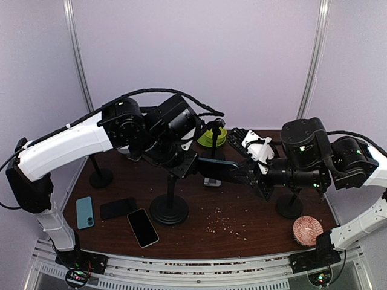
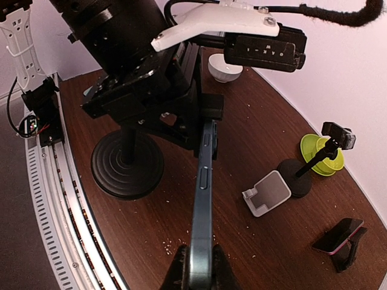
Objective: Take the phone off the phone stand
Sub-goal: Remove the phone from the phone stand, then place the phone stand at the center of the board.
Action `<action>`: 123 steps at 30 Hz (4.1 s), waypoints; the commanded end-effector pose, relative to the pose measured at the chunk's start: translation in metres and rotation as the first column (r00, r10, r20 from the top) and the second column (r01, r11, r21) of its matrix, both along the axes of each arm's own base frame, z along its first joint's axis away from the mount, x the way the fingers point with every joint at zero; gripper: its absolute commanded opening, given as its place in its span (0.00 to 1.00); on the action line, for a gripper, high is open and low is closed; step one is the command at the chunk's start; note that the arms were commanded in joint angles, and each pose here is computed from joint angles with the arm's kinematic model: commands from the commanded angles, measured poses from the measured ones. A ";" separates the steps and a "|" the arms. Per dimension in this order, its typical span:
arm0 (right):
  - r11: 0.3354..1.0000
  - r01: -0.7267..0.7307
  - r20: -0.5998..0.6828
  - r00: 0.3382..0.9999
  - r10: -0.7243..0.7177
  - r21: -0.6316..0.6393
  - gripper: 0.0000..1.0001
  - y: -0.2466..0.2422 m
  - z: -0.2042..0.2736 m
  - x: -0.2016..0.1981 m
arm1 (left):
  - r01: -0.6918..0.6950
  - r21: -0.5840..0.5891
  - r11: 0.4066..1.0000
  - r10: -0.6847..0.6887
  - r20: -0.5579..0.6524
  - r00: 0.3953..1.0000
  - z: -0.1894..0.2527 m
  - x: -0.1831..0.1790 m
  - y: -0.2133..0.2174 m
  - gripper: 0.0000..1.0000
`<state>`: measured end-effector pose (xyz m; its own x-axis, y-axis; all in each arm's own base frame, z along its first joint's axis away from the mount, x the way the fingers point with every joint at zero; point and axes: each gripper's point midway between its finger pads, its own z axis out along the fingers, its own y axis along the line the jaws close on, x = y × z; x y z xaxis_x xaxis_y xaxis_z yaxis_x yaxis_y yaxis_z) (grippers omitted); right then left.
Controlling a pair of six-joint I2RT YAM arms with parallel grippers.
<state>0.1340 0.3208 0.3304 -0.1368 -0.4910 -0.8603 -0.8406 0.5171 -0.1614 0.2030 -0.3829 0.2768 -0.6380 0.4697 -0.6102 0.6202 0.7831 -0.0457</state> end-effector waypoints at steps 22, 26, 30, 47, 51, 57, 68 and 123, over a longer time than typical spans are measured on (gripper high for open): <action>0.979 -0.196 -0.094 0.975 0.201 0.059 0.00 0.010 -0.021 -0.043 | -0.005 -0.723 0.691 0.117 0.105 0.988 0.153 0.040 0.015 0.00; 0.983 -0.179 -0.092 0.979 0.182 0.040 0.00 0.003 -0.029 -0.041 | -0.022 -0.674 0.738 0.143 0.125 0.982 0.155 0.049 0.033 0.00; 0.986 -0.163 -0.084 0.983 0.166 0.041 0.00 -0.003 -0.030 -0.039 | -0.057 -0.597 0.800 0.170 0.134 0.976 0.149 0.058 0.055 0.00; 0.994 -0.105 -0.085 0.990 0.108 0.041 0.00 -0.016 -0.043 -0.031 | -0.111 -0.438 0.892 0.216 0.198 0.956 0.130 0.093 0.144 0.00; 0.995 -0.096 -0.083 0.992 0.099 0.037 0.00 -0.015 -0.045 -0.030 | -0.118 -0.432 0.894 0.217 0.186 0.958 0.125 0.112 0.161 0.00; 0.997 -0.060 -0.080 0.995 0.063 0.046 0.00 -0.013 -0.044 -0.024 | -0.138 -0.415 0.899 0.223 0.164 0.961 0.110 0.148 0.169 0.00; 0.997 0.057 -0.074 0.996 -0.053 0.051 0.00 -0.018 -0.044 -0.008 | -0.127 -0.363 0.923 0.208 0.192 0.959 0.061 0.219 0.145 0.00; 0.993 0.084 -0.106 0.992 -0.075 0.084 0.00 -0.025 -0.046 -0.005 | -0.304 -0.233 0.924 0.331 0.082 0.940 -0.064 0.204 0.194 0.95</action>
<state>0.1272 0.2947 0.2670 -0.2579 -0.4822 -0.8372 -0.8157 0.5730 -0.0787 0.4228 -0.2024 0.1910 -0.6610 0.1062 -0.7428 0.3666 0.9095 -0.1962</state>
